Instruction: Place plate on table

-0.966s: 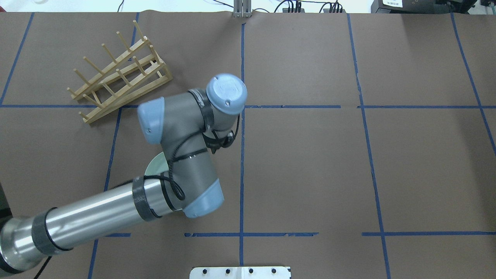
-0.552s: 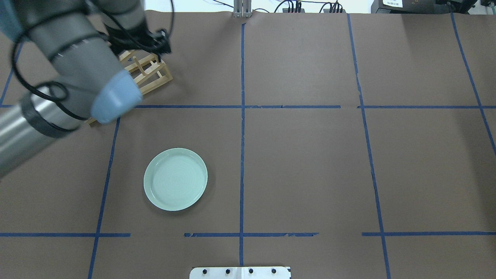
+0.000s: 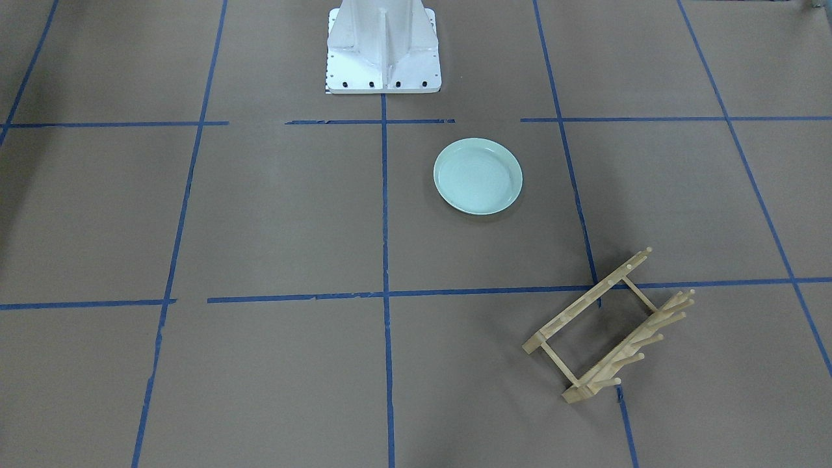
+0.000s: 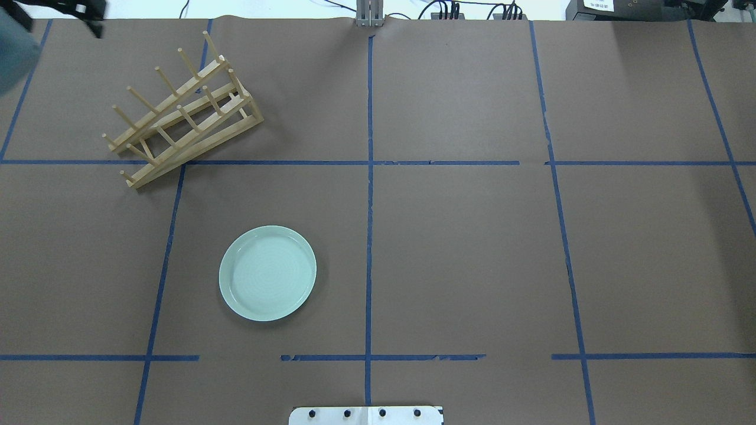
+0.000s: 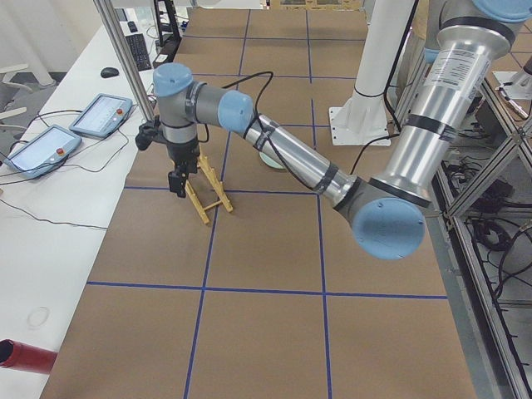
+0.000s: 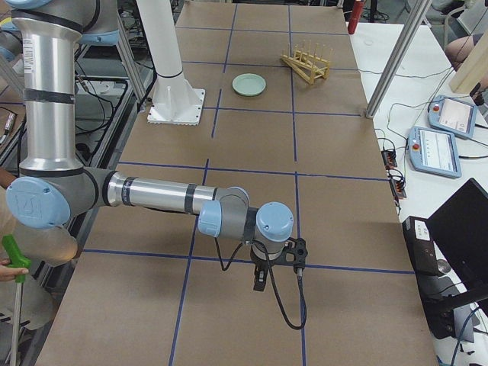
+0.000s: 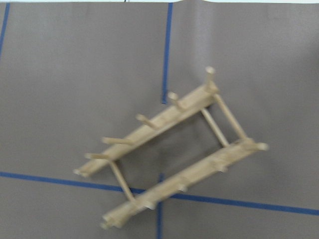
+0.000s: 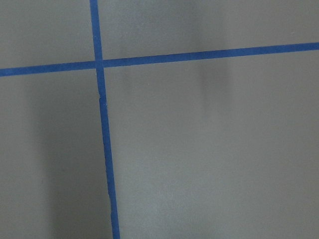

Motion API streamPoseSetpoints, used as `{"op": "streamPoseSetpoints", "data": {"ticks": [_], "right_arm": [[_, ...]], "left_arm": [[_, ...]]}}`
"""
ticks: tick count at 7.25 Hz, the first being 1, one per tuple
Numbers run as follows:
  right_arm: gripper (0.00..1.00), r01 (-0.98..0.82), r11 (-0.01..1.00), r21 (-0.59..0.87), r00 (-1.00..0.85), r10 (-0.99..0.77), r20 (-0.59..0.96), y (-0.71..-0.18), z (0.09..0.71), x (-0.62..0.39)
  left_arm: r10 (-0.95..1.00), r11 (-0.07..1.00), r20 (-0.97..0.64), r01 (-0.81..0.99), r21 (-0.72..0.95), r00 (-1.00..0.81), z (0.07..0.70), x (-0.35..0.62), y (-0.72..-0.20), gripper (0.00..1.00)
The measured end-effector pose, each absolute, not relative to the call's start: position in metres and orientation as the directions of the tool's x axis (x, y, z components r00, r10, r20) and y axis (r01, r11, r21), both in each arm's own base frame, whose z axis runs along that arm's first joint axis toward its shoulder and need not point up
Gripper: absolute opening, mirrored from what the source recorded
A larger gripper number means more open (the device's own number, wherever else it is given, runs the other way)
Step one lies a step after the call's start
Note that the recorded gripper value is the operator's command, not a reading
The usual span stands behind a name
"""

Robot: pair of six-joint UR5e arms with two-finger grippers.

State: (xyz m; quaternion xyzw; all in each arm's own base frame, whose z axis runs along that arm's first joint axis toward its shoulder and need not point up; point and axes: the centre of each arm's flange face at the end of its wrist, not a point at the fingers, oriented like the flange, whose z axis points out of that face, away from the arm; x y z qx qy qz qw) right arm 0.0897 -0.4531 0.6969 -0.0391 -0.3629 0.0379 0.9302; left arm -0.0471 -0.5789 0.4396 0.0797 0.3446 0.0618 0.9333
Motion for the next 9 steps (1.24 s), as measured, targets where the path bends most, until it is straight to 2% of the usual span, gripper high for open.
{"op": "streamPoseSetpoints", "data": {"ticks": [2, 3, 6, 9], "right_arm": [[1.00, -0.042, 0.994, -0.101, 0.734, 0.099, 0.672, -0.453, 0.697, 0.090], [1.00, -0.042, 0.994, -0.101, 0.734, 0.099, 0.672, -0.453, 0.697, 0.090], [1.00, -0.042, 0.994, -0.101, 0.734, 0.099, 0.672, -0.453, 0.697, 0.090], [1.00, -0.042, 0.994, -0.101, 0.734, 0.099, 0.672, -0.453, 0.697, 0.090]], "left_arm": [[0.206, 0.975, -0.633, -0.102, 0.197, 0.746, 0.535, -0.105, -0.541, 1.00], [0.199, 0.978, -0.644, -0.107, 0.179, 0.739, 0.560, -0.112, -0.530, 1.00], [0.079, 0.996, -0.727, -0.034, 0.077, 0.682, 0.593, -0.107, -0.509, 1.00], [0.027, 0.999, -0.732, 0.002, 0.039, 0.681, 0.597, -0.105, -0.506, 1.00]]}}
